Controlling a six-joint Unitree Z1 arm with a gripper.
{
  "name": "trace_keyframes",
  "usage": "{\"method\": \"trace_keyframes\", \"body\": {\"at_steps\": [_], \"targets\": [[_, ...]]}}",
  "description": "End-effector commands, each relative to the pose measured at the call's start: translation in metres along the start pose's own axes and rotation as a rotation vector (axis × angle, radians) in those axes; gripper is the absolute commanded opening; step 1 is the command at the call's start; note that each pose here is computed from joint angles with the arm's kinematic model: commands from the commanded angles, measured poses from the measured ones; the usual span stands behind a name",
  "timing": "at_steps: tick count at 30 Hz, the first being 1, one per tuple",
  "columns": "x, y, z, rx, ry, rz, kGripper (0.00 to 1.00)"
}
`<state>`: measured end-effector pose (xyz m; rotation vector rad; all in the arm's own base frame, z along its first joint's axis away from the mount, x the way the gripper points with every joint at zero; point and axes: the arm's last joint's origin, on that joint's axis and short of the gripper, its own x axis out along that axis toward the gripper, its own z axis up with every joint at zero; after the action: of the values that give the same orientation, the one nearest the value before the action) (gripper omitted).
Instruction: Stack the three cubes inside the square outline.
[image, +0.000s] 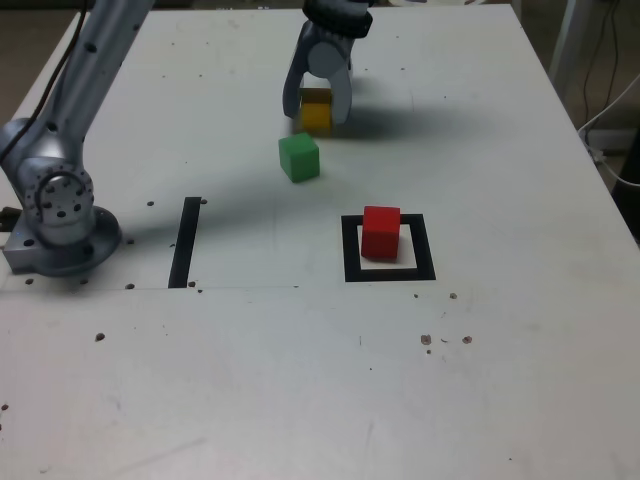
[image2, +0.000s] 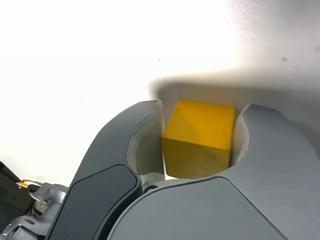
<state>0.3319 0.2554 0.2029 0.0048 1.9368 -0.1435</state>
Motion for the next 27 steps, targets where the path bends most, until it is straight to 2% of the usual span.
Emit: {"method": "trace_keyframes", "body": {"at_steps": [1,8,13,17,20,27], "targets": [[-0.001,-0.001,0.001,0.001,-0.001,0.000,0.24],[-0.011,-0.011,-0.001,0.007,-0.016,0.011,0.24],[-0.034,-0.033,-0.006,0.022,-0.046,0.042,0.24],[-0.061,-0.065,-0.012,0.046,-0.078,0.071,0.24],[-0.076,-0.092,-0.013,0.061,-0.095,0.081,0.24],[-0.092,-0.154,-0.007,0.073,-0.127,0.097,0.24]]}}
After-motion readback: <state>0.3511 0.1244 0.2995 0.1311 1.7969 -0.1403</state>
